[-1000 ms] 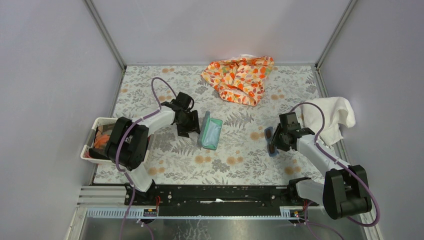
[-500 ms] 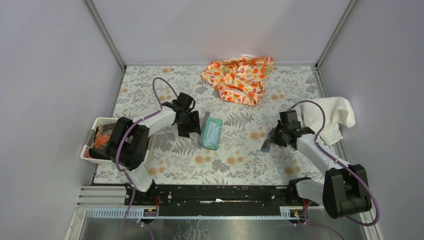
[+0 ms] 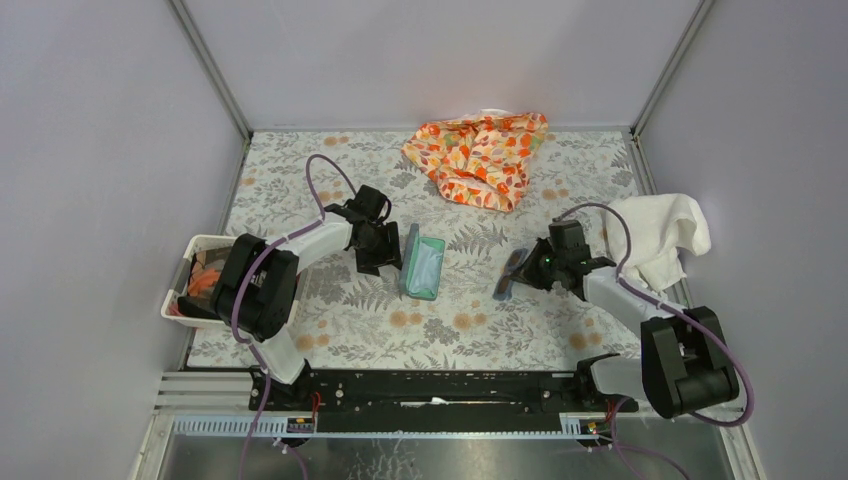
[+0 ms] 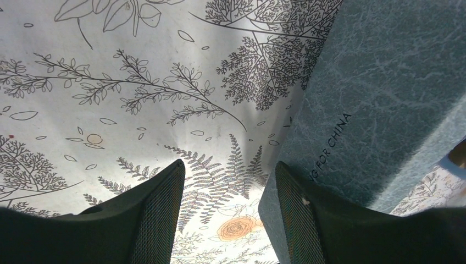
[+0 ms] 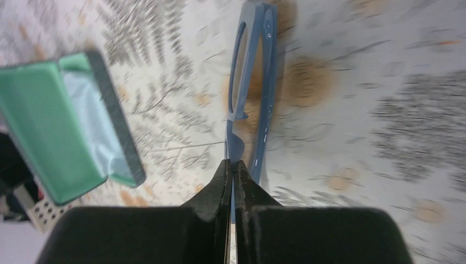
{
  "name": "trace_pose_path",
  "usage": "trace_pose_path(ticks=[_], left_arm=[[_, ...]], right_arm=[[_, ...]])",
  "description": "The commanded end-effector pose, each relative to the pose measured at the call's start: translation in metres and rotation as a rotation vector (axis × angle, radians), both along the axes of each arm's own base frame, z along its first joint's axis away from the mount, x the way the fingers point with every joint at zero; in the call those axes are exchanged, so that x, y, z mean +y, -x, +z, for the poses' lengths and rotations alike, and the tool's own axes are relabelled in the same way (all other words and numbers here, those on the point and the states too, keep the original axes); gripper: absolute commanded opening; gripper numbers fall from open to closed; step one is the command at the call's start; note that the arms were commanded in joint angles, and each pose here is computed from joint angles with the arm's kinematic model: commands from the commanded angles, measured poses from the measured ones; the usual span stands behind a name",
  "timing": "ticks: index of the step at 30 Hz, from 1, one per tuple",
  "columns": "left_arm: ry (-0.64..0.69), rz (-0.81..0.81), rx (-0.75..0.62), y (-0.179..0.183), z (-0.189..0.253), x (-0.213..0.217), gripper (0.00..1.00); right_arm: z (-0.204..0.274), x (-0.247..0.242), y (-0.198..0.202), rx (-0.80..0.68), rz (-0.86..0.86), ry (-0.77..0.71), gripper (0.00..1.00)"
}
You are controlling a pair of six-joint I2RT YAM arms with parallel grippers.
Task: Organize the sunglasses
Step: Adjust the sunglasses at the center of the board.
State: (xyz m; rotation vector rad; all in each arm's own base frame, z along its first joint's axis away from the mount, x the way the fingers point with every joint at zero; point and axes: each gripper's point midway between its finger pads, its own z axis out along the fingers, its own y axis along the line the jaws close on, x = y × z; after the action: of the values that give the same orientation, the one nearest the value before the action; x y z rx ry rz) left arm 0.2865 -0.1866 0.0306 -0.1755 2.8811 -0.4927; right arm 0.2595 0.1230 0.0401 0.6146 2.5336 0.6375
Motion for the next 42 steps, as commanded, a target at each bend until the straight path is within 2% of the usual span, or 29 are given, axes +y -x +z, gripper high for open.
trace_pose_path(ticks=[1, 7, 13, 22, 28, 34, 42], left_arm=[[-0.009, -0.013, -0.052, -0.01, 0.008, -0.001, 0.67], [-0.002, -0.013, -0.054, -0.01, 0.01, -0.002, 0.66], [-0.001, -0.016, -0.049, -0.009, 0.009, -0.003, 0.66], [-0.005, -0.023, -0.045, -0.009, 0.008, -0.006, 0.66], [-0.009, -0.03, -0.039, -0.008, 0.005, -0.008, 0.66], [-0.01, -0.034, -0.039, -0.006, 0.005, -0.01, 0.66], [-0.011, -0.038, -0.044, -0.006, 0.006, -0.012, 0.66]], right_arm=[[0.023, 0.058, -0.014, -0.076, 0.138, -0.139, 0.0], [0.021, 0.092, -0.016, -0.063, 0.232, -0.172, 0.0], [-0.011, 0.074, -0.005, 0.006, 0.248, -0.052, 0.0], [-0.029, 0.054, 0.012, 0.037, 0.213, -0.005, 0.03], [-0.037, 0.042, 0.016, 0.052, 0.189, 0.009, 0.09], [-0.039, 0.022, 0.022, 0.076, 0.163, 0.105, 0.17], [-0.011, 0.012, 0.011, 0.003, 0.142, 0.16, 0.28]])
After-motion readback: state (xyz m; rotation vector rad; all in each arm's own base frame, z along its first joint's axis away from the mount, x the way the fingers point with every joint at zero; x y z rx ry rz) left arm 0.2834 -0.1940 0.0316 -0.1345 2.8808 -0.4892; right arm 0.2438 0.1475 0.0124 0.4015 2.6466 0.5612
